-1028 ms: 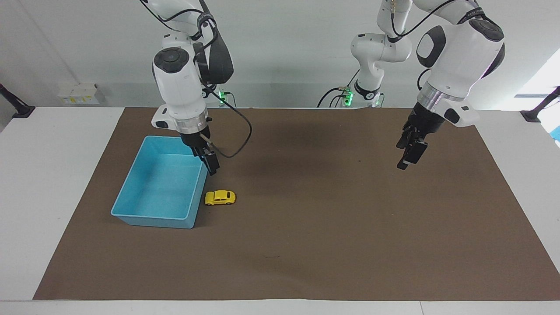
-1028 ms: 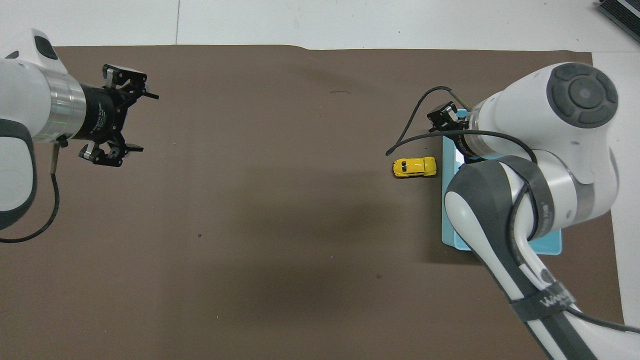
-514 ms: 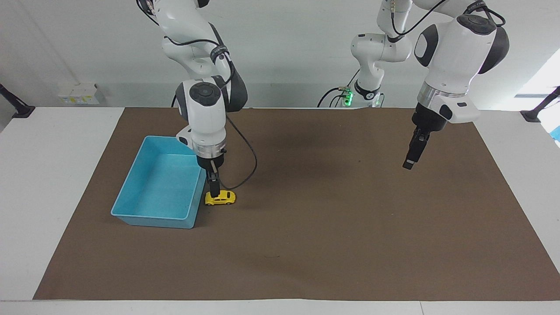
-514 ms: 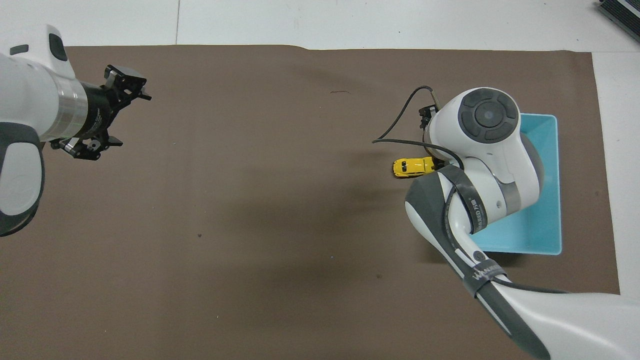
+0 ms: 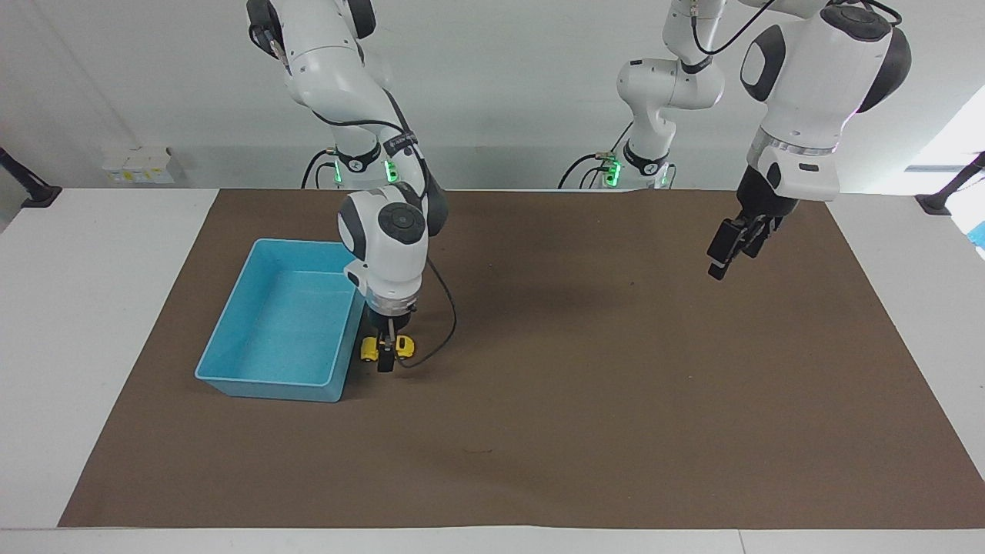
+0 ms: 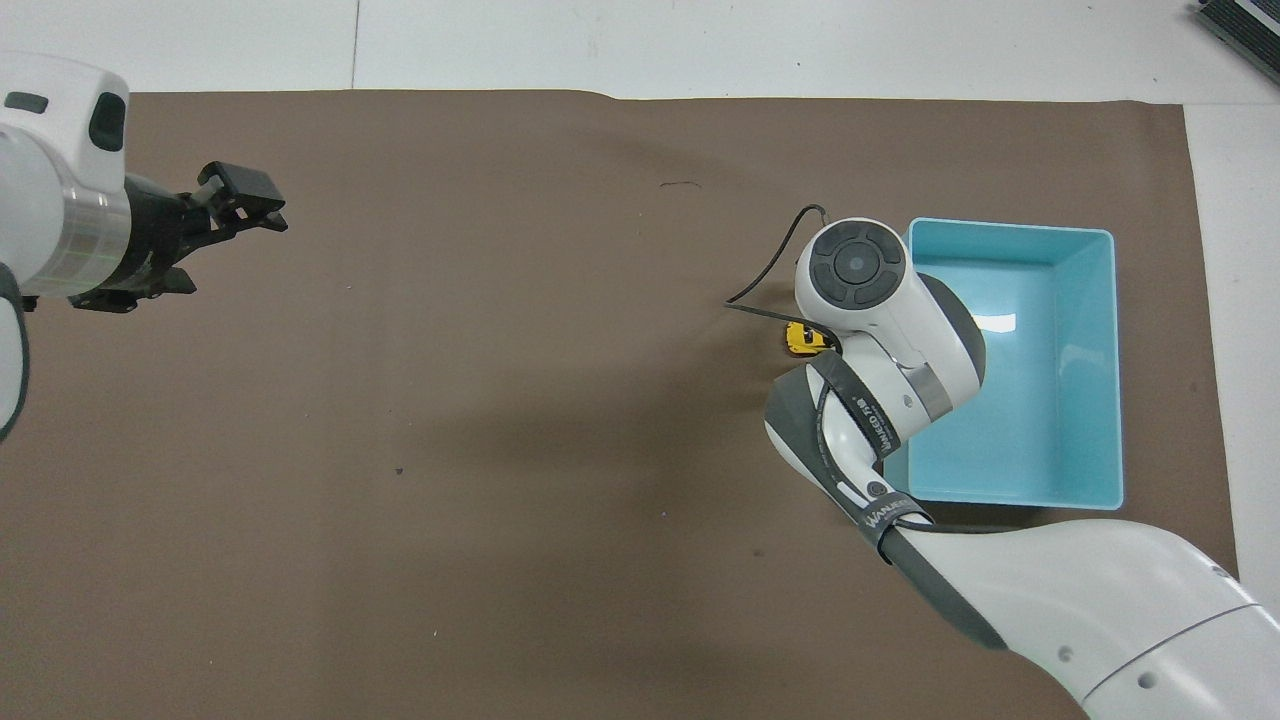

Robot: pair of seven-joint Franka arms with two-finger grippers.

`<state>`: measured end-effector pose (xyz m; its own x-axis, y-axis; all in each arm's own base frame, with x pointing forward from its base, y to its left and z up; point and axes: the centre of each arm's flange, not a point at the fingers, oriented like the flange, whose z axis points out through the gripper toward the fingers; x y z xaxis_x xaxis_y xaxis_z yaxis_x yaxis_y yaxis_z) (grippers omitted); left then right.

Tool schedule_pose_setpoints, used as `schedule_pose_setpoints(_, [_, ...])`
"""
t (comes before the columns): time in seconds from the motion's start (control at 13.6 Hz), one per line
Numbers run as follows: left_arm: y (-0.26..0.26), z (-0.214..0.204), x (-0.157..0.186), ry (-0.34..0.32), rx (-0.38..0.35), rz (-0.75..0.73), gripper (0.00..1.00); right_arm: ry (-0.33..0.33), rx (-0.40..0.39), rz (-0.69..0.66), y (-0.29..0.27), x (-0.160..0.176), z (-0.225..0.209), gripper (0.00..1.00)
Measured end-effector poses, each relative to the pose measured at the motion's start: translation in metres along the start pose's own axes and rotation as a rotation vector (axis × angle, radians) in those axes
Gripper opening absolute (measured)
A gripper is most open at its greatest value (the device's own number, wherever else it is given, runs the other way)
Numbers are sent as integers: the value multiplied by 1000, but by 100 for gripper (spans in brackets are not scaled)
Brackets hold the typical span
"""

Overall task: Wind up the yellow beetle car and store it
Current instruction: 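Grasp the yellow car with the right gripper and lift it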

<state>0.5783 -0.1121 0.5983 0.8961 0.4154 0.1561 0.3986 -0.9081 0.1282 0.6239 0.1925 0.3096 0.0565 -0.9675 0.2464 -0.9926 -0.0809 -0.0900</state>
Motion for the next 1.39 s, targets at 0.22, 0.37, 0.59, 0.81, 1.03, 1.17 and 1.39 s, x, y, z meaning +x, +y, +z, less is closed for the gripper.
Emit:
schedule_pose_setpoints(0.22, [-9,-4,-10,-70,39,210,100,3,-18,-13,8,-6,10,100])
schedule_pose_setpoints(0.37, [-14,-3,-18,-132,63,326,100,19,-29,-39,16,-11,21,100])
schedule_pose_setpoints(0.59, [-21,-3,-25,-192,79,437,100,25,-31,-52,19,-15,22,68])
schedule_pose_setpoints(0.81, [-33,-6,-27,-242,92,518,100,31,-28,-66,19,-24,15,51])
schedule_pose_setpoints(1.03, [-67,-24,-19,-256,85,571,100,58,-48,-102,26,-47,-2,51])
schedule_pose_setpoints(1.17, [-90,-39,-12,-237,81,548,100,71,-44,-112,27,-55,-22,51])
schedule_pose_setpoints(1.39, [-117,-55,-4,-210,79,495,100,74,-20,-91,23,-46,-56,51])
